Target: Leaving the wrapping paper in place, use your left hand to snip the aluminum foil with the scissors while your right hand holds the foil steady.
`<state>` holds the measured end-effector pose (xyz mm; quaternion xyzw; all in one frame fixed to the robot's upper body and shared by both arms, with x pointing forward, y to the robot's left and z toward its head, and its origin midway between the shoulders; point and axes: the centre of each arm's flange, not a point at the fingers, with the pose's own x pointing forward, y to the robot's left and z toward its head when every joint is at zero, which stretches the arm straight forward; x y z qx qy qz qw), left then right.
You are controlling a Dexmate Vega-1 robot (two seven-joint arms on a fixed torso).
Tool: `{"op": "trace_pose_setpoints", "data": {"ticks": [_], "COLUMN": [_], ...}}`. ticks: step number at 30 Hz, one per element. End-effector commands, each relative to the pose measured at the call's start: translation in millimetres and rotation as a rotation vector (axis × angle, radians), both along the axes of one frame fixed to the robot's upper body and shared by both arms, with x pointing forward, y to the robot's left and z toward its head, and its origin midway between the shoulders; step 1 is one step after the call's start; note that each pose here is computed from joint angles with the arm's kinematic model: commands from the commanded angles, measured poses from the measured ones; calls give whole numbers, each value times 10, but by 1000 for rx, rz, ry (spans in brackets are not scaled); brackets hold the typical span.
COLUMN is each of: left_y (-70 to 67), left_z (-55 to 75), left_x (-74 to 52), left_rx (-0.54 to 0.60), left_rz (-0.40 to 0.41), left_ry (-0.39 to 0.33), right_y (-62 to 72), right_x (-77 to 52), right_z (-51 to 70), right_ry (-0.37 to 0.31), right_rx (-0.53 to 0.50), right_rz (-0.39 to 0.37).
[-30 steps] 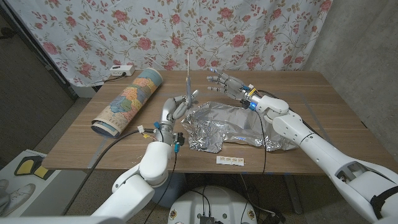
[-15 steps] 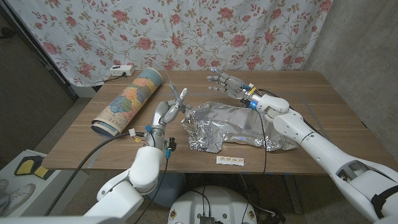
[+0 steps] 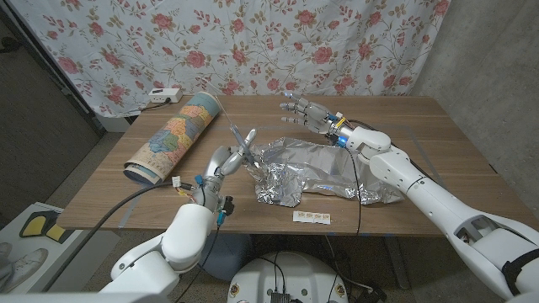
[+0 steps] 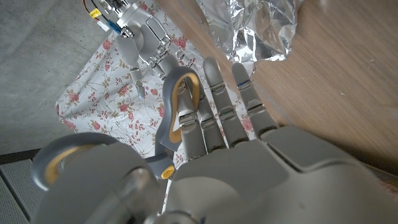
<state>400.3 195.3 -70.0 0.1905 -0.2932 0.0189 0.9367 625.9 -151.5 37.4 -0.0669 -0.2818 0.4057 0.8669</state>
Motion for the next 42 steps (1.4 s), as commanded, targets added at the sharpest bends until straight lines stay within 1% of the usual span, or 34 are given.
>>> {"op": "trace_pose_setpoints", "data": {"ticks": [1,3,6,9,12,17,24,25,27,29,30,31,35,36,39,42], "left_y": [34,31,15,-5,-15,-17,-17,-11,-9,-12,-12,-19,-33,-33,-54,-75], "left_z": [-169,-196,-228,-272,-302,-343,-378,-389,-394,-414,-414,-424,-442,-442,-453,-462], "left_x": [16,29,33,47,44,9,-2,-6,-9,-20,-20,-37,-61,-61,-76,-87], "left_rx": [104,106,138,142,153,160,190,187,190,185,185,197,202,202,213,232], "left_rz": [-50,-69,-78,-108,-115,-117,-149,-159,-161,-179,-180,-182,-190,-189,-204,-218], "left_ry": [175,193,215,229,243,246,296,309,317,334,335,341,348,348,361,381], "right_y": [27,30,33,34,42,53,64,63,61,45,45,25,-1,-1,-10,-19], "right_x": [12,11,14,14,9,-8,-35,-44,-48,-64,-64,-90,-156,-156,-186,-220], "right_z": [-25,-28,-40,-53,-66,-75,-75,-69,-66,-53,-53,-31,21,21,28,63], "right_ry": [13,13,17,15,15,-4,-45,-68,-80,-120,-121,-159,-243,-244,-276,-322], "right_rx": [-10,-16,-16,-19,-22,-43,-90,-118,-130,-177,-178,-216,-311,-312,-361,-421], "right_rz": [-11,-14,-20,-25,-29,-41,-69,-76,-78,-85,-85,-100,-136,-137,-149,-158]}}
